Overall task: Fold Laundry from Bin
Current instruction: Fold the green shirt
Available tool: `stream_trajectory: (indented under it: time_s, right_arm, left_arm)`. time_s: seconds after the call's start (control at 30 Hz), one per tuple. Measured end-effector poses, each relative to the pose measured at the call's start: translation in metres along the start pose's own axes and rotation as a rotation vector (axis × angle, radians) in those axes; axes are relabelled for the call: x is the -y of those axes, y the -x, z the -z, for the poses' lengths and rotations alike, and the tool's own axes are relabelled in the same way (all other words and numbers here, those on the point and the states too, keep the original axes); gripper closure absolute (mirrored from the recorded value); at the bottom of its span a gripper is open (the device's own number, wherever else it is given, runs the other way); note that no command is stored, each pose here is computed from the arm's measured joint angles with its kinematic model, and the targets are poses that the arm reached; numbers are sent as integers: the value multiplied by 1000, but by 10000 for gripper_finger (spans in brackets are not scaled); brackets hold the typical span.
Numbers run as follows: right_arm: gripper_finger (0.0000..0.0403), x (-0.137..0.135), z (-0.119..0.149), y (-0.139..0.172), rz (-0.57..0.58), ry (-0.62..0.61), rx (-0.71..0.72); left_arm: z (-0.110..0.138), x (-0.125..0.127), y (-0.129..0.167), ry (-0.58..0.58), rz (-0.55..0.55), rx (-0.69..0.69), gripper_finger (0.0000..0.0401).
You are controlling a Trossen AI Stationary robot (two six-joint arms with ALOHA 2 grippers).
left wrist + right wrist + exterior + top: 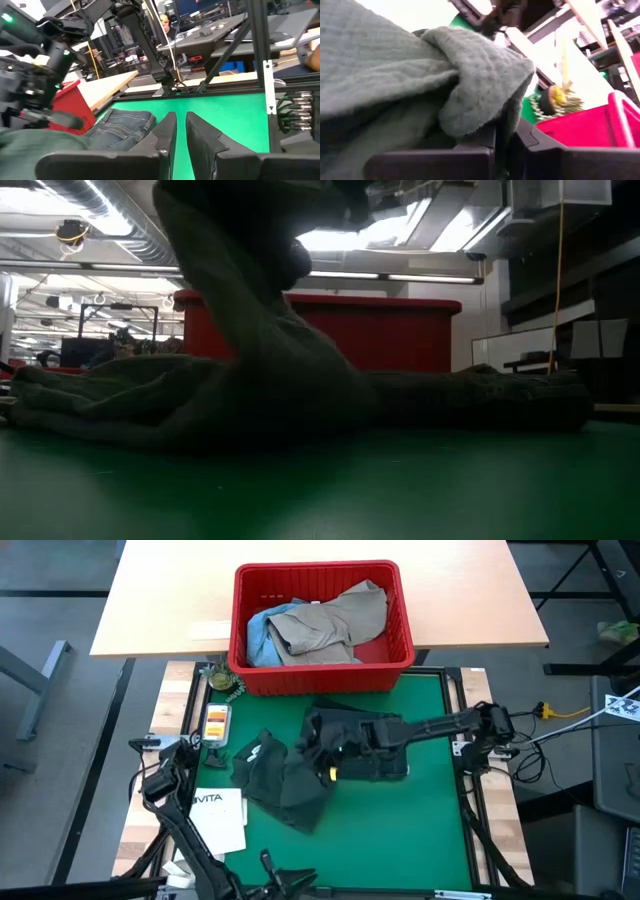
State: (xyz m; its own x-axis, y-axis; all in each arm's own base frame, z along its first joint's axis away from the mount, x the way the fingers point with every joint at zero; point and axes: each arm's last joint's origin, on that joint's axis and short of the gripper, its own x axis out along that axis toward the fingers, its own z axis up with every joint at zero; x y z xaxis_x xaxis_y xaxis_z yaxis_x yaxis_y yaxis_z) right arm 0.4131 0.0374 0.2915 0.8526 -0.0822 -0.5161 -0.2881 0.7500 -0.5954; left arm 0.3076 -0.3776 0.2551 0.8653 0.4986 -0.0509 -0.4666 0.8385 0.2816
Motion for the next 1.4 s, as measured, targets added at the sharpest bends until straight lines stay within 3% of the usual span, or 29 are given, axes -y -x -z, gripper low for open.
stream_trajectory:
  time_s: [0.2,0.43,0.63,0.93,1.2,1.4]
  right_arm:
    - [387,8,13,-22,2,-31,33]
    - [386,-14,31,-61,-41,-23,-18]
    - [386,-21,38,-86,0,-31,23]
    - [380,-16,43,-92,42,-19,40]
    - [285,-9,44,-93,70,-3,63]
    - [219,-6,46,-92,182,-11,-21]
  left_arm:
    - [0,-2,-13,6,-23,-8,364]
    - [0,-5,-27,7,-28,-20,364]
    - [0,-5,-30,5,-26,-24,364]
    - [0,-5,-30,7,-26,-23,364]
    - [0,-5,-30,8,-26,-24,364]
    - [0,-5,-30,3,-26,-24,364]
